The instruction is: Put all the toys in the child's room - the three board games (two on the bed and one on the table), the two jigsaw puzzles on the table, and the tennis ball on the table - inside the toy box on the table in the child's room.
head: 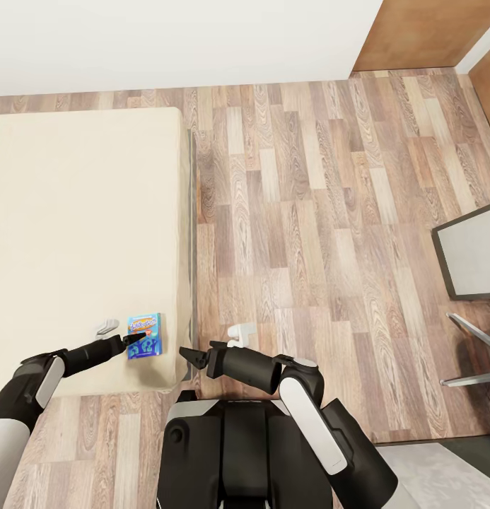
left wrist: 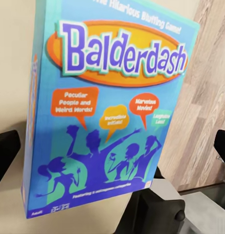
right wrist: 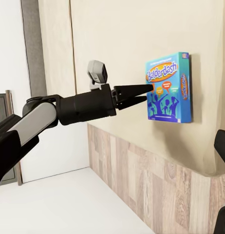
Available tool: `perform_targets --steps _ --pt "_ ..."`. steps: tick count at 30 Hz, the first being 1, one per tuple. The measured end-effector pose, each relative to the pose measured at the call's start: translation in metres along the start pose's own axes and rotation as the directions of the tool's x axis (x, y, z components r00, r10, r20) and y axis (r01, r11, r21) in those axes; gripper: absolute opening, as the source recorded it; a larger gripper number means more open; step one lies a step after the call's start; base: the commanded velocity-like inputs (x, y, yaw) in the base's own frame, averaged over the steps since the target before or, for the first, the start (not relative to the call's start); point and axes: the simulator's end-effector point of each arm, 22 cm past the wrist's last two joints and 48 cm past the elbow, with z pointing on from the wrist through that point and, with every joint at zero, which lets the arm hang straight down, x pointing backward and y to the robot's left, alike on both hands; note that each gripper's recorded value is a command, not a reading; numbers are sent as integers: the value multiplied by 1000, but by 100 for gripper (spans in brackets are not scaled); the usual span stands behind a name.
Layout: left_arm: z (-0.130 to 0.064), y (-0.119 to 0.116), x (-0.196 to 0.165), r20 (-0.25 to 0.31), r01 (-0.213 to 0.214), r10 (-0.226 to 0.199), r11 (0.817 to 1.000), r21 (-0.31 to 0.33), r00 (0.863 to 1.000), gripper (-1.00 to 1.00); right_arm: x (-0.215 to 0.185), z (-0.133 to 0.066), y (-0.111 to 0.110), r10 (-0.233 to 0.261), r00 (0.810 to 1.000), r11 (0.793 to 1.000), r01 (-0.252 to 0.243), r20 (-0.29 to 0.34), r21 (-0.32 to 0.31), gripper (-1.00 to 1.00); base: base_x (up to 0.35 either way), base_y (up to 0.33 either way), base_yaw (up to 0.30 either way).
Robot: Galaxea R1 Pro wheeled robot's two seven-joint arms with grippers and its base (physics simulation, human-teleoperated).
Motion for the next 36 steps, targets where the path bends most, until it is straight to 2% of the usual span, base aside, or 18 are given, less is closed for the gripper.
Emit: perform_targets --steps 26,32,36 --pt "-1 2 2 -9 8 -8 1000 -3 1000 100 0 0 0 1 1000 1000 -1 0 0 100 0 0 0" --pt "0 6 6 -16 17 -17 1000 -17 1000 100 0 0 0 0 1000 1000 0 0 0 100 0 0 0" --pt "0 14 10 -22 24 -25 999 -49 999 100 0 0 0 -1 1000 1000 1 0 0 100 0 0 0"
